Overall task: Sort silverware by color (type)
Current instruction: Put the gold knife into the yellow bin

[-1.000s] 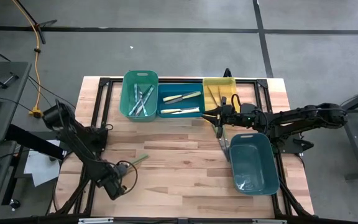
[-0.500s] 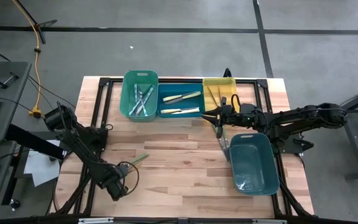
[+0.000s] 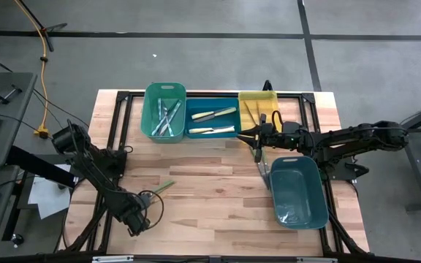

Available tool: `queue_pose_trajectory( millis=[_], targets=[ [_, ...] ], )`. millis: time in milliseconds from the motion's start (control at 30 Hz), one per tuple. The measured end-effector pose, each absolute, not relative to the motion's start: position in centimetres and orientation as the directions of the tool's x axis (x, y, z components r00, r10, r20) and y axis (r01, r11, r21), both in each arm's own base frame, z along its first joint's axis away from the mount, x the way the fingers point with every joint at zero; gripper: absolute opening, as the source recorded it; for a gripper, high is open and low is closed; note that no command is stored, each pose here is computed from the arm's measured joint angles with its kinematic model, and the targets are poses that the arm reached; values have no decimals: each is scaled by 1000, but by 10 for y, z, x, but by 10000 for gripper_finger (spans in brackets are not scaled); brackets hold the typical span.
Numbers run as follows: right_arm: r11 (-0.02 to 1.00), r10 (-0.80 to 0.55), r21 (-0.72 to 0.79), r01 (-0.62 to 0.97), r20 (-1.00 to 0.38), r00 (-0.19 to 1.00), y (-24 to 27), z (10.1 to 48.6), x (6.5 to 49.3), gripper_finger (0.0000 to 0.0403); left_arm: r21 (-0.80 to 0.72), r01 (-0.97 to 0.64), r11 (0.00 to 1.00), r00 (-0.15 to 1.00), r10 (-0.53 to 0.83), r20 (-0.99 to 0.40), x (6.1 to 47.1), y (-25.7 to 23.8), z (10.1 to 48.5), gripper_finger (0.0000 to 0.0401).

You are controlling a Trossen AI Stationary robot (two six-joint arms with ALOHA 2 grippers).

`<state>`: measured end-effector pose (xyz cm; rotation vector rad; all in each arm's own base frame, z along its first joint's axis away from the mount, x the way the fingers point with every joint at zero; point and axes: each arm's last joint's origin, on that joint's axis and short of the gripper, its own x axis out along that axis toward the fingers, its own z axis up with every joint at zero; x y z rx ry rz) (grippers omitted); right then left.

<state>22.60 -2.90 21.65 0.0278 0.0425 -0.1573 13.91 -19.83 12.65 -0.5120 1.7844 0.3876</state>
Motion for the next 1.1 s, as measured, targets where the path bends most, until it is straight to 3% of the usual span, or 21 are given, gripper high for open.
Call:
queue_pose_trajectory(
  millis=[300,433,600,867,967,1100],
  targets=[
    [987,-156,24,157,-44,987,-29,216,226,67,-58,-413,909,-233,-167,-958,141,-203,131,10],
    [987,-156,24,158,-44,987,-29,216,226,67,-172,-323,931,-239,-256,-937,145,-209,143,10],
    [987,-156,24,158,-42,987,-29,217,226,67,-281,-180,943,-164,-310,-936,149,-210,165,11],
    [987,-157,24,158,-44,987,-29,217,226,67,-231,24,973,187,-231,-955,165,-184,200,11],
    [987,-157,24,158,-44,987,-29,217,226,67,-100,72,992,390,-120,-913,175,-164,217,11],
    [987,-157,24,158,-44,987,-29,217,226,67,151,68,986,666,68,-743,191,-136,238,12]
  ],
)
